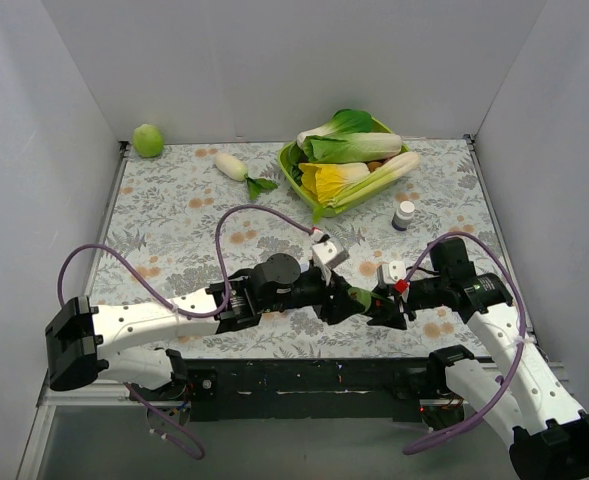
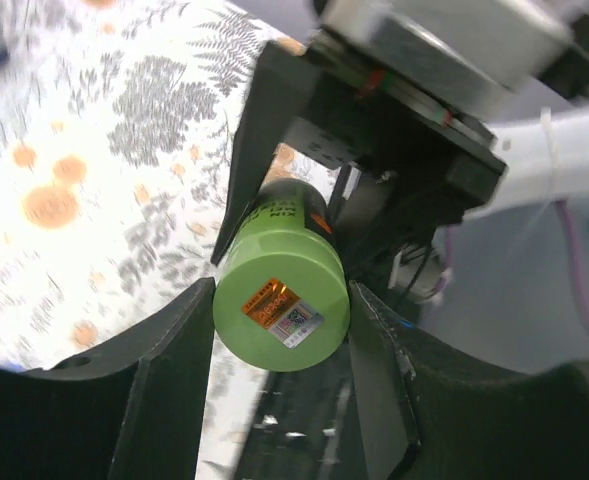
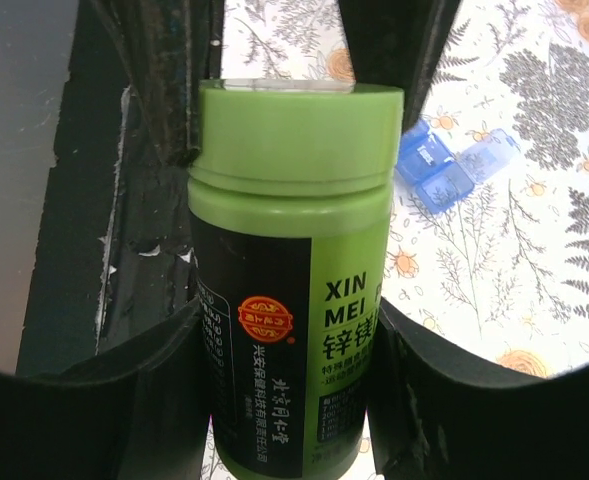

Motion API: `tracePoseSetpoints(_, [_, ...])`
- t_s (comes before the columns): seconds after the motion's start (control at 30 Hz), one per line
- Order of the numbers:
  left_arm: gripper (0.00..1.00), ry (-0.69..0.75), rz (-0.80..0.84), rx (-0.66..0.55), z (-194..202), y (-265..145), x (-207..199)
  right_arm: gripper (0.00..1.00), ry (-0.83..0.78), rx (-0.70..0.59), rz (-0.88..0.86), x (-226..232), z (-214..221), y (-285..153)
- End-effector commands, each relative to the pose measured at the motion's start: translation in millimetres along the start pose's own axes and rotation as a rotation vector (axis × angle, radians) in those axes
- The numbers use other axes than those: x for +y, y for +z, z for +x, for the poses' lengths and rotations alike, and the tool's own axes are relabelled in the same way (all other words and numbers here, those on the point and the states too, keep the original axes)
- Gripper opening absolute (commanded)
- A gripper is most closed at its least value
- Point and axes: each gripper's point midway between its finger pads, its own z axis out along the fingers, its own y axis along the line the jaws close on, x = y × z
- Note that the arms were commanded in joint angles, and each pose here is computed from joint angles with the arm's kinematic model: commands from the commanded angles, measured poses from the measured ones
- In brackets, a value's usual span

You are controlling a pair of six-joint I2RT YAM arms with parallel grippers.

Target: Sort the pills into containers

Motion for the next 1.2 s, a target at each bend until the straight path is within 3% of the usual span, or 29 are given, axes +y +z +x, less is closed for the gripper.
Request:
tracePoseSetpoints(0.0, [0.00, -0.641, -0.197, 0.002, -2, -11, 16, 0.07, 0.012, 0.031, 0.124, -27, -3, -6])
tracePoseSetpoints(0.03, [0.00, -0.848, -0.205, -0.002, -2, -12, 13, 0.07, 0.017, 0.037, 0.138, -30, -1, -6])
tracePoseSetpoints(0.13, [0.00, -1.142, -0.171, 0.051, -3, -8, -2, 0.07, 0.032, 0.047, 0.162, -35, 3, -6])
tracePoseSetpoints(0.2, [0.00, -1.194, -0.155, 0.064, -11, -2, -6, 0.07, 0.036, 0.048, 0.165, -36, 3, -6])
tracePoseSetpoints(0.33, [0.58, -1.196, -0.142, 0.079, -20, -1, -12, 0.07, 0.038, 0.051, 0.168, -35, 2, -8])
tracePoseSetpoints(0.47, [0.87, -1.104, -0.117, 0.049, -26, -13, -13, 0.07, 0.040, 0.046, 0.162, -33, 3, -7])
tracePoseSetpoints(0.57, [0.97, -1.013, -0.112, 0.023, -23, -30, -10, 0.07, 0.035, 0.038, 0.157, -31, 2, -7])
tracePoseSetpoints(0.7, [0.98, -0.787, -0.089, -0.008, -16, -56, -7, 0.07, 0.011, 0.023, 0.135, -28, -3, -7])
tracePoseSetpoints(0.83, [0.98, -0.274, 0.026, 0.005, 11, -78, -8, 0.08, -0.045, -0.014, 0.068, -15, -10, -5])
tracePoseSetpoints(0.9, [0.98, -0.127, 0.047, -0.010, 26, -85, -6, 0.08, -0.075, -0.046, 0.018, -6, -15, -4])
tracePoseSetpoints(0.93, [0.98, 0.042, 0.042, -0.062, 21, -85, 0, 0.09, -0.087, -0.054, 0.009, -4, -16, -4])
tracePoseSetpoints(1.07, [0.98, 0.394, 0.097, -0.240, 0, -83, -7, 0.09, -0.094, -0.071, -0.024, 3, -19, -3])
tracePoseSetpoints(1.17, [0.98, 0.494, 0.085, -0.229, -10, -64, -2, 0.09, -0.092, -0.071, -0.031, 5, -18, -3])
